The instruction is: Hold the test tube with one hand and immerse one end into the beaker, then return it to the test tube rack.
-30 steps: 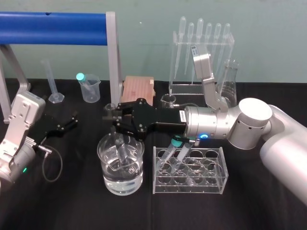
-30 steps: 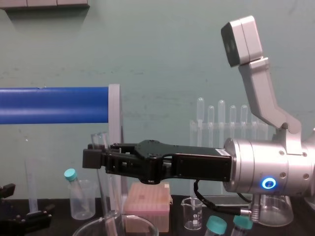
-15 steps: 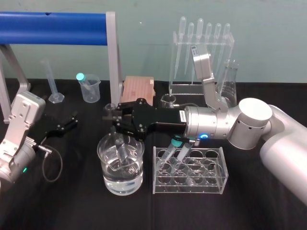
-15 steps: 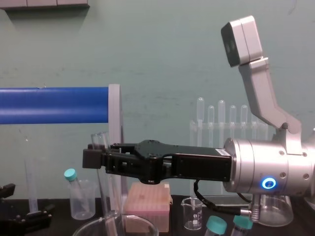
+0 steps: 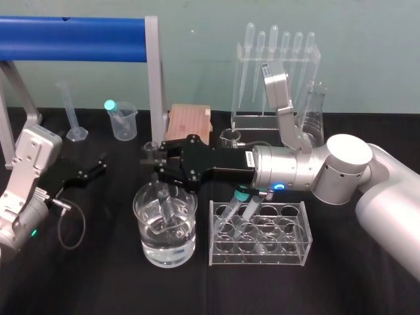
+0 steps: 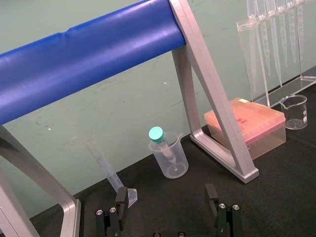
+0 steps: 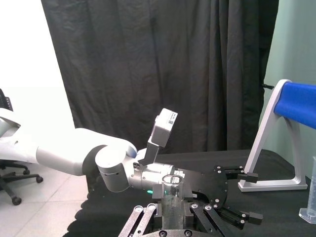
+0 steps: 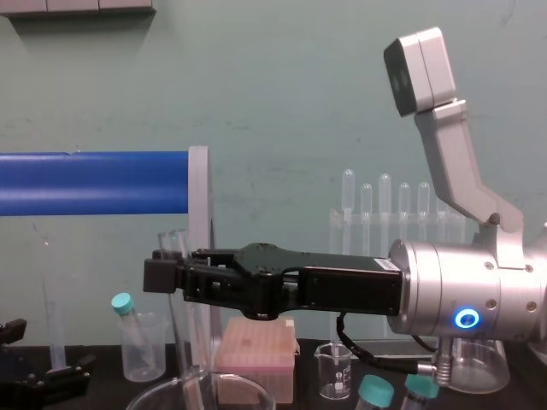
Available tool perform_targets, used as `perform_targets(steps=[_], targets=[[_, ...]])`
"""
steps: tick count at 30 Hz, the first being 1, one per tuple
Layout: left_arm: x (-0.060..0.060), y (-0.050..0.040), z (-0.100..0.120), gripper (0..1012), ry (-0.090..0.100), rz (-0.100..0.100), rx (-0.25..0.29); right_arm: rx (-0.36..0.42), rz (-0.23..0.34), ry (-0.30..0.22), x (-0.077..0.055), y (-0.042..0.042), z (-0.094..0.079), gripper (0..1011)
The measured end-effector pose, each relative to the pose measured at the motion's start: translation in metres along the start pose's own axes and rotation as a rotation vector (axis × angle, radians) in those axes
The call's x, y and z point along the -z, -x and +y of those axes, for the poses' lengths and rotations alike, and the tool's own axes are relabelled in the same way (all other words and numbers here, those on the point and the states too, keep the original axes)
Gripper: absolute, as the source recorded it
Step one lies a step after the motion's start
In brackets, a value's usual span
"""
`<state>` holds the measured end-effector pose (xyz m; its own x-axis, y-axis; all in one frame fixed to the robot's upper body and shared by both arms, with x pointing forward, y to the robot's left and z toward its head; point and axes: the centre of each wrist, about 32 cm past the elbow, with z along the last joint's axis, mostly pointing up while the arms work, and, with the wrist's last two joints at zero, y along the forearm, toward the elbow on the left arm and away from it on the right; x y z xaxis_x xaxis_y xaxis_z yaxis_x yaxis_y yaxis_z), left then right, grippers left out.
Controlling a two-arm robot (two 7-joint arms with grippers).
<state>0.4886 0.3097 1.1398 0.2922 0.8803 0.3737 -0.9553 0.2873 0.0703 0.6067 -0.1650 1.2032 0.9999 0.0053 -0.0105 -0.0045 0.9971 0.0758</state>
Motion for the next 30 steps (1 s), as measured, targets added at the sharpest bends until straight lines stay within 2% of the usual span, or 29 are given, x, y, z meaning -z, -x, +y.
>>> perform_targets(steps=[30], targets=[[0.0000,0.0000,0.0000,1000,0.000,0.000,0.000,0.000,0.000,0.000,0.0000,0.0000,0.0000,226]])
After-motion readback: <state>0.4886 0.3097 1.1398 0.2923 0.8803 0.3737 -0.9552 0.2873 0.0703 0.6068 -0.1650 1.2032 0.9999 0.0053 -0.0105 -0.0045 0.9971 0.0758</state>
